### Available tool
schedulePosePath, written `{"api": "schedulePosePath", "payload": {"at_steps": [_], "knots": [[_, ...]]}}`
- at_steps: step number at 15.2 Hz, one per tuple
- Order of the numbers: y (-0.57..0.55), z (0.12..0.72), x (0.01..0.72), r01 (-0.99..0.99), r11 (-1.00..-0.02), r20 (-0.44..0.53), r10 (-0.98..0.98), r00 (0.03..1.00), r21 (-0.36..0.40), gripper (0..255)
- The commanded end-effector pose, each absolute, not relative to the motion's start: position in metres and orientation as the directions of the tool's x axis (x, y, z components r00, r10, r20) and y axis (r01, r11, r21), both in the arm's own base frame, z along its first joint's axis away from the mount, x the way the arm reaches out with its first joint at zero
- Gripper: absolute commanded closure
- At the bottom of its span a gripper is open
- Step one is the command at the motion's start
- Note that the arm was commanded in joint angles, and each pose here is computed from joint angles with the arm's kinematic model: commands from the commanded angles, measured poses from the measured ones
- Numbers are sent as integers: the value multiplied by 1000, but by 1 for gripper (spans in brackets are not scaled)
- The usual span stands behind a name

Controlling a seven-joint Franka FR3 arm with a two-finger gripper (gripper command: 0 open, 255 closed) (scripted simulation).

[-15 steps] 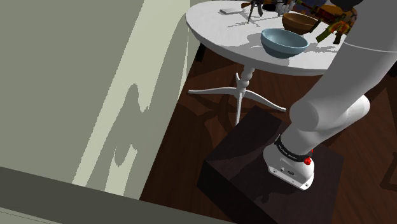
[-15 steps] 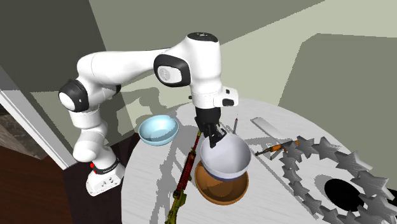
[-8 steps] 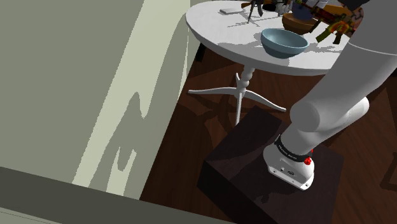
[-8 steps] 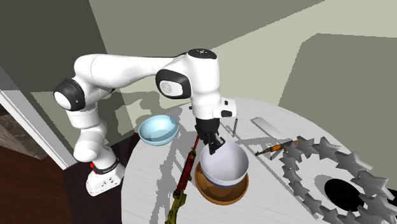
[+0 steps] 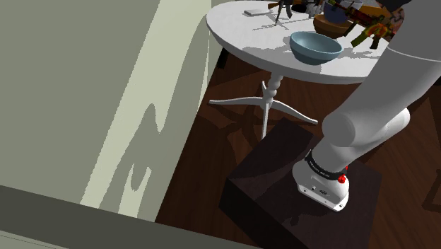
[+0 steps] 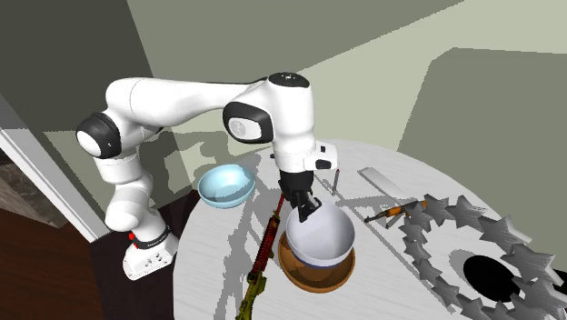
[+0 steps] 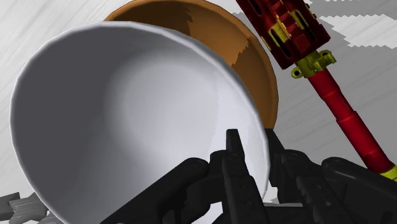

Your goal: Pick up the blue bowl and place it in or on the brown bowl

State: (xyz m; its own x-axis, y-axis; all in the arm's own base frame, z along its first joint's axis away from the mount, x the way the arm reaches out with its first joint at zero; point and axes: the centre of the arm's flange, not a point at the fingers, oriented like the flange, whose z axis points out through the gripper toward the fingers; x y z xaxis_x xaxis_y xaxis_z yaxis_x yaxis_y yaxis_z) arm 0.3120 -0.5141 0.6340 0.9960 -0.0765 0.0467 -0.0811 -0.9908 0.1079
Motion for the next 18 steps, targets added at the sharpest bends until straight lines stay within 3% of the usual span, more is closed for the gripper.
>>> {"api": "schedulePosePath", "payload": {"at_steps": [1, 6, 10, 18], "knots": [[-514, 634, 312, -81, -991, 47, -76, 996, 108, 0], [-514, 634, 312, -81, -991, 47, -76, 996, 108, 0], [-508, 684, 310, -81, -991, 47, -76, 996, 108, 0], [-508, 684, 310, -81, -991, 47, -76, 996, 108, 0]]}}
